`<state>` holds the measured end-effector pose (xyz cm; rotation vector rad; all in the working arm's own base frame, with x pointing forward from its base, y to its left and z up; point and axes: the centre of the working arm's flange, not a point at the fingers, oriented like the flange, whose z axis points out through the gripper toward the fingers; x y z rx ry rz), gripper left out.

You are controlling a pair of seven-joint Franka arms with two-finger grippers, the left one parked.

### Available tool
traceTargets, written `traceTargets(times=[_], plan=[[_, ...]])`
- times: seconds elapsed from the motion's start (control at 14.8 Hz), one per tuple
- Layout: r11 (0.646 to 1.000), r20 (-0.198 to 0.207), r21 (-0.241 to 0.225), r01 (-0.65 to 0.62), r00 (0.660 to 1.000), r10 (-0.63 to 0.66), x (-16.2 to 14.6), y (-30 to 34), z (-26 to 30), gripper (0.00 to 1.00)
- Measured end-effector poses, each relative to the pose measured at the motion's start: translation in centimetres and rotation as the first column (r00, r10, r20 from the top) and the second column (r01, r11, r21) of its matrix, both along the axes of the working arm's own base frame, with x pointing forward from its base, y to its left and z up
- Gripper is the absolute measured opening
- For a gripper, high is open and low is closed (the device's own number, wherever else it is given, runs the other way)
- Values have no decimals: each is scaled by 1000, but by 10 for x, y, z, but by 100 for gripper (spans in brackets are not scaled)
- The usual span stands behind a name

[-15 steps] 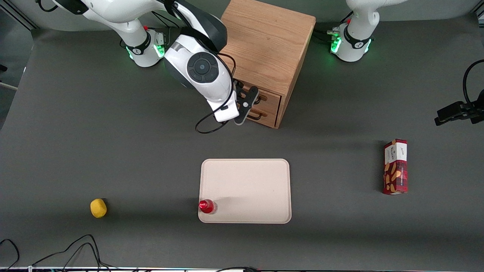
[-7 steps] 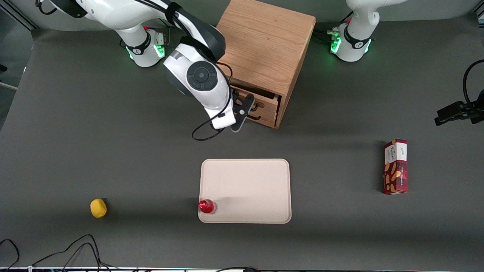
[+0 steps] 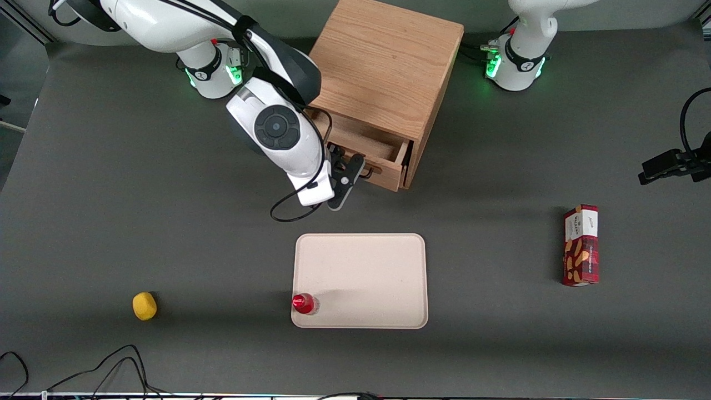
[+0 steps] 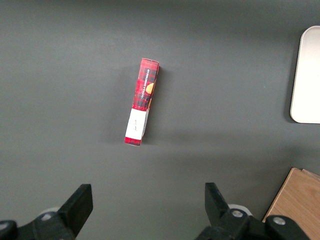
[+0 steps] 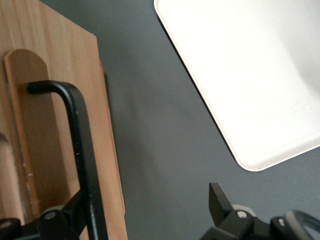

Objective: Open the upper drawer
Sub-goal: 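Pull the upper drawer outward by its handle with the right gripper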

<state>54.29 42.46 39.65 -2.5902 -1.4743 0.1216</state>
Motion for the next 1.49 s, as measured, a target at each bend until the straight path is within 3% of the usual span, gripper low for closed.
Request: traceTargets(times=[0.61, 1.22, 1.49], plan=[[999, 37, 32, 32, 999, -34, 47, -35, 1, 100], [998, 63, 50, 49, 997, -52, 74, -51, 3, 100], [995, 98, 67, 79, 992, -85, 89, -62, -1, 100]])
